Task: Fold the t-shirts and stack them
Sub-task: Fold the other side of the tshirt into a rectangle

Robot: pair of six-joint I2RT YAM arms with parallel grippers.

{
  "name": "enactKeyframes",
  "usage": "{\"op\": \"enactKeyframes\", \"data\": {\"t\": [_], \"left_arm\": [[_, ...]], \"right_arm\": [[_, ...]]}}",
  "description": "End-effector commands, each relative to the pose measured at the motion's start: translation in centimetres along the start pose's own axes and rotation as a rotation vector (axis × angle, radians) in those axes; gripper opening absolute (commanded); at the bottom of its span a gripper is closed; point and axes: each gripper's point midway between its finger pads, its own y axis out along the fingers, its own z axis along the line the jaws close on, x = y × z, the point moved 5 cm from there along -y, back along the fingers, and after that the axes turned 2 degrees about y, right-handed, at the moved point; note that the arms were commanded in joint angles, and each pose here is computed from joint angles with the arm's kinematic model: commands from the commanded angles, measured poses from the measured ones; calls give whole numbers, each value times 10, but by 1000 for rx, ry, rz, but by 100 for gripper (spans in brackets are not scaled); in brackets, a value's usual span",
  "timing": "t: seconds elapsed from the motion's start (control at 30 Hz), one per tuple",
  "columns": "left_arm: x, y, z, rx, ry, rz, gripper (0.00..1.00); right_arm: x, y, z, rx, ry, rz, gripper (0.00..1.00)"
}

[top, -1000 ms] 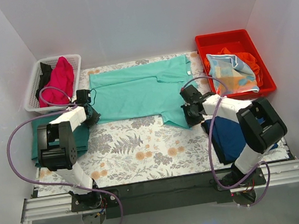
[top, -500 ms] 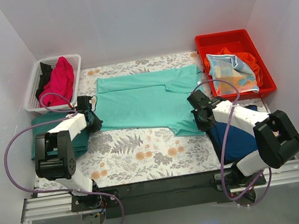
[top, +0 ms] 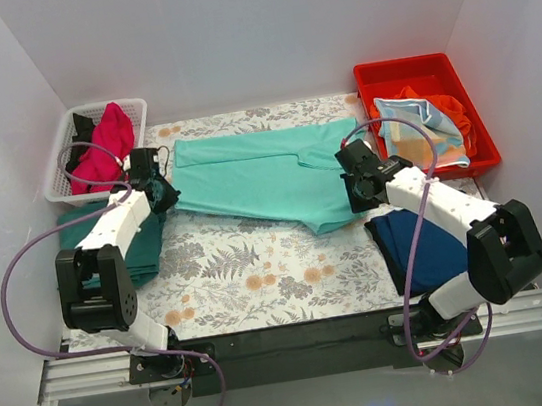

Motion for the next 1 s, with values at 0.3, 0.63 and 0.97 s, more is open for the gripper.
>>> {"op": "enactKeyframes", "data": {"t": [0.3,0.63,0.97], "left_arm": [[53,24,-29,26,21,-100,0],[66,72,-43,50,45,-76,0],[100,101,-57,86,54,-125,0]], "right_arm": [[83,17,-29,-54,158,-146,1],[125,54,-42,-40,181,-146,1],[156,84,-36,4,170,-135,1]]}}
